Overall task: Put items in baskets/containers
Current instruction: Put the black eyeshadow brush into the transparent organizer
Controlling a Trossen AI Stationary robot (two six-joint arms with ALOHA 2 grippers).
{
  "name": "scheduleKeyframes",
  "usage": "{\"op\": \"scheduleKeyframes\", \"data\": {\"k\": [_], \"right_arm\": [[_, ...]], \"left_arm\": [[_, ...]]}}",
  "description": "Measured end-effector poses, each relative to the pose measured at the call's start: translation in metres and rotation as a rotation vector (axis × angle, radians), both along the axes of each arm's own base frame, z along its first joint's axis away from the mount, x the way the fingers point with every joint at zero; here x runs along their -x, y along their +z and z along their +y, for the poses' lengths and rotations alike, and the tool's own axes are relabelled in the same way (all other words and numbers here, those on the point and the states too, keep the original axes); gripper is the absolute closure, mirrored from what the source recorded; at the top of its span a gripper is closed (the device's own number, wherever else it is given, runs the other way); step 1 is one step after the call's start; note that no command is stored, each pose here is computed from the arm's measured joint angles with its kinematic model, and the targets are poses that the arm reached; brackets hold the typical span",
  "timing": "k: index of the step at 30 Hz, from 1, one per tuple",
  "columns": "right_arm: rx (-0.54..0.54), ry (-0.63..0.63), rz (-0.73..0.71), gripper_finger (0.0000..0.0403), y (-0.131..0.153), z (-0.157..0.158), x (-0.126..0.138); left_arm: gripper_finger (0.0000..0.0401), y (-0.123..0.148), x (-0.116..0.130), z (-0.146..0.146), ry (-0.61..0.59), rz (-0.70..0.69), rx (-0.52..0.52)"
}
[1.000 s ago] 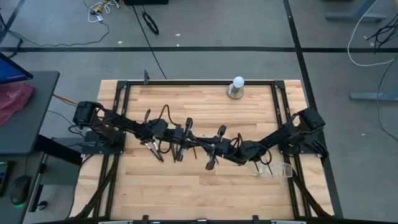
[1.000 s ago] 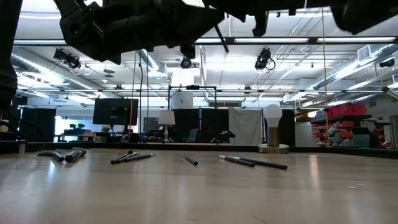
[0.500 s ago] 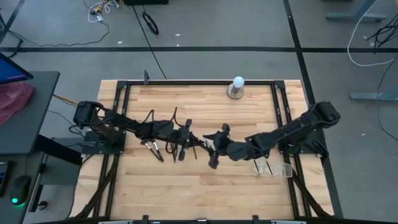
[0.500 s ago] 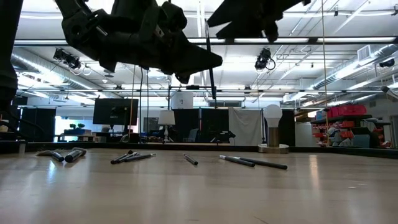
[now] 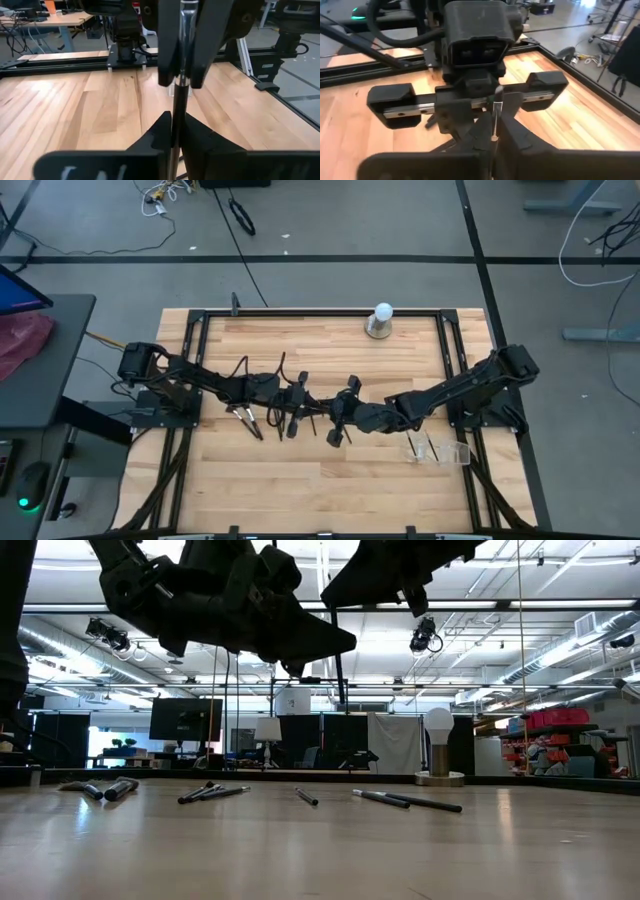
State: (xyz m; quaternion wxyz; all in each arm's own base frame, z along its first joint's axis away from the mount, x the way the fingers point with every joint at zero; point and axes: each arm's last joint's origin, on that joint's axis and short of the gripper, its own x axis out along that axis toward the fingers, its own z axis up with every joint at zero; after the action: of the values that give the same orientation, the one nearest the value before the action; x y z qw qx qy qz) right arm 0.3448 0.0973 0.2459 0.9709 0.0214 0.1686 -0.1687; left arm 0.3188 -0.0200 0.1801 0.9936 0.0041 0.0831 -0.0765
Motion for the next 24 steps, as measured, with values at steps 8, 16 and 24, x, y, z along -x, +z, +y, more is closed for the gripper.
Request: {"op": "scheduleKeyframes", "data": {"k": [8,16,24], "right_arm": [[-0.054,-0.039,0.104,0.0395,0.043,0.019,0.026],[-0.278,-0.218,0.393,0.0396,0.100,0.047,0.095],[-0.390,-0.437,0.497,0.0396,0.087,0.078,0.167]], "left_arm": [[0.0240,-0.002,0.001,-0.001,-0.037,0.016,-0.020],[0.0158,-0.010,0.002,0.000,0.008,0.107,-0.033],[0.0158,-0.011,0.002,0.001,0.021,0.114,-0.036]]}}
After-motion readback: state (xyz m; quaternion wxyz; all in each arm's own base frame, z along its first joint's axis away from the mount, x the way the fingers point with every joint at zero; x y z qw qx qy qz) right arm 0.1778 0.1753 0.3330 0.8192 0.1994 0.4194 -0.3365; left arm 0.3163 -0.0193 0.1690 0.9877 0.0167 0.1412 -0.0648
